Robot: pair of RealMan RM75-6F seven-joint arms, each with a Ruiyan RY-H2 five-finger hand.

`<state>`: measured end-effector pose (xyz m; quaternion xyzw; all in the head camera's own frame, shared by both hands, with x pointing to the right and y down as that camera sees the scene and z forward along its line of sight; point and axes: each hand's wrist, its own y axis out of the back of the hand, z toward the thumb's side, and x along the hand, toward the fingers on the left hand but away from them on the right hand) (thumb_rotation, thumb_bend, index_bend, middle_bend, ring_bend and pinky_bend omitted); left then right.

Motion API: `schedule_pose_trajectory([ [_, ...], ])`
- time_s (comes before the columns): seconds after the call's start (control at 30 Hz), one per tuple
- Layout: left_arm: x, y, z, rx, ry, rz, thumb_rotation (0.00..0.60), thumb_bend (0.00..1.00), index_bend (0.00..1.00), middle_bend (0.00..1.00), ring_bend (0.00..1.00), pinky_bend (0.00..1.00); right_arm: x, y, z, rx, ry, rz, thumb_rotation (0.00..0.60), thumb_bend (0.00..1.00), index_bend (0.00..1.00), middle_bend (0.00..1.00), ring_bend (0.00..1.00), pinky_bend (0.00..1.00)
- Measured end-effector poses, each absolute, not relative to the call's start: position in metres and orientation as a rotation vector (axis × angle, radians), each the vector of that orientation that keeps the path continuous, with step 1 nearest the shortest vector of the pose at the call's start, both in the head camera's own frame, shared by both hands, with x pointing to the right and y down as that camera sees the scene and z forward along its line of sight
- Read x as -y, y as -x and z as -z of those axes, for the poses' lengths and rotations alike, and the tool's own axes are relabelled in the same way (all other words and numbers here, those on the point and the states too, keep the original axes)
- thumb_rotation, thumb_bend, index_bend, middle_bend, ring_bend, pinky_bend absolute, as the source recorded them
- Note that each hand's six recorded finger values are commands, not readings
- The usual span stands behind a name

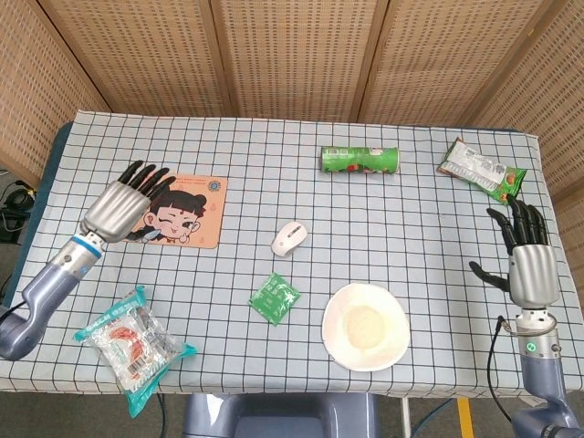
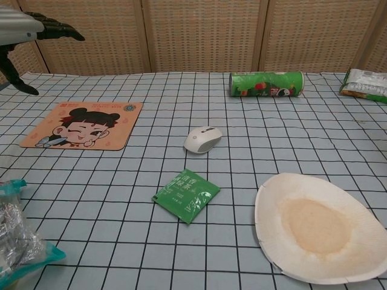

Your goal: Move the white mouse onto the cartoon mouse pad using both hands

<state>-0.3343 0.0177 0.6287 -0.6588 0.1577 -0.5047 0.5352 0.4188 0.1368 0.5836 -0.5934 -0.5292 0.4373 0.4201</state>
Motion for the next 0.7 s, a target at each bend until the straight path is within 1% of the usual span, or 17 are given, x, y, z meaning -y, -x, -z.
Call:
schedule_pose_trajectory([
  [0.13,0.001,0.300,-0.648,-0.286,1.544,1.158,0.600,0.00,0.00,0.00,0.00,0.02,-0.135,-0.425,-0.581,1.357,1.482,-1.095,0.600,0.19,0.21,0.00,0.00,0.10],
  [0.3,0.011,0.254,-0.666,-0.174,1.516,1.078,0.600,0.00,0.01,0.00,0.00,0.02,-0.132,-0.434,-0.581,1.384,1.475,-1.106,0.600,0.19,0.22,0.00,0.00,0.10],
  [0.5,0.005,0.206,-0.683,-0.060,1.489,0.946,0.600,0.00,0.02,0.00,0.00,0.02,-0.130,-0.442,-0.581,1.407,1.471,-1.113,0.600,0.19,0.22,0.00,0.00,0.10],
  [0.7,-0.002,0.171,-0.701,-0.005,1.513,0.862,0.600,0.00,0.07,0.00,0.00,0.02,-0.129,-0.447,-0.581,1.428,1.468,-1.110,0.600,0.19,0.24,0.00,0.00,0.10],
])
